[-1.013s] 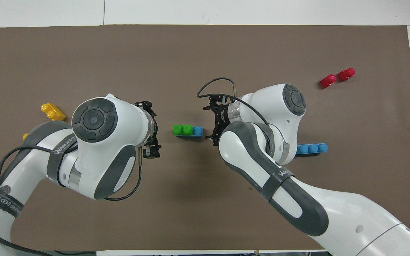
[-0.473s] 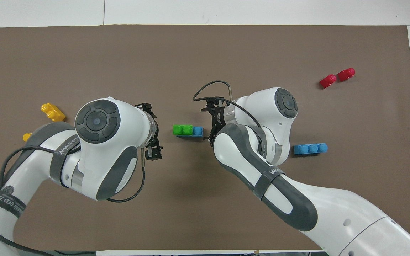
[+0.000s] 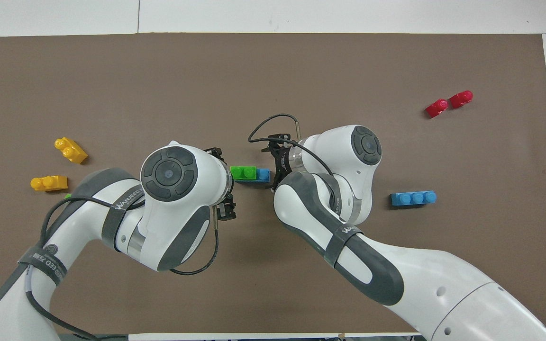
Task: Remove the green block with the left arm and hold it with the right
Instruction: 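Grasp the green half with the left gripper while the right gripper grasps blue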
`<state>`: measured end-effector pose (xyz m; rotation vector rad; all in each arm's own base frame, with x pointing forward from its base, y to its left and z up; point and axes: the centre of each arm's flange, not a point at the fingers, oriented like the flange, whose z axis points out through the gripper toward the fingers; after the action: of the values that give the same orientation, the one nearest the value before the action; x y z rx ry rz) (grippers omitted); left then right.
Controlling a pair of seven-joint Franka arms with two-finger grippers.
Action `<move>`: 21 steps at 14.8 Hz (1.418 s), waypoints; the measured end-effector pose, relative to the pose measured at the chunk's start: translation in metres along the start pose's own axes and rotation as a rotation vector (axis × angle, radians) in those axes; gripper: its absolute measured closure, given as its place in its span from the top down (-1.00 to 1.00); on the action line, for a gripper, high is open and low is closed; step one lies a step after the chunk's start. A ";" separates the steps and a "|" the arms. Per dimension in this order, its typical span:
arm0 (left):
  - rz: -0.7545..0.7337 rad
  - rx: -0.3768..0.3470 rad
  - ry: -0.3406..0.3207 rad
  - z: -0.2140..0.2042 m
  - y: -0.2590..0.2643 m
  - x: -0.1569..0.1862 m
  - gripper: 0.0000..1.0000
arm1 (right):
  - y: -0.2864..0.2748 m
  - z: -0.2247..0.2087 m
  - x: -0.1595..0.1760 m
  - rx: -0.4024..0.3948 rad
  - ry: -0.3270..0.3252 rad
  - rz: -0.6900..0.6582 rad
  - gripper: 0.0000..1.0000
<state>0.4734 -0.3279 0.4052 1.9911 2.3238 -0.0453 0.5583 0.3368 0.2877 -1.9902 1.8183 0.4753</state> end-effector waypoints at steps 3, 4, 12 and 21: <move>-0.017 -0.011 -0.012 0.008 0.001 -0.003 1.00 | 0.003 0.007 -0.001 -0.005 0.003 -0.012 1.00; -0.019 -0.013 -0.014 0.011 0.001 -0.003 1.00 | 0.003 0.009 -0.001 -0.006 0.004 -0.013 1.00; -0.025 -0.025 -0.029 0.031 0.005 -0.005 1.00 | 0.001 0.010 0.002 0.018 0.008 -0.011 0.61; -0.026 -0.024 -0.037 0.062 0.003 -0.017 1.00 | 0.001 0.011 0.001 0.021 -0.004 -0.018 -0.31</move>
<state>0.4812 -0.3489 0.3453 1.9328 2.3162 -0.0551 0.5572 0.3417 0.2778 -1.9886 1.7948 0.4524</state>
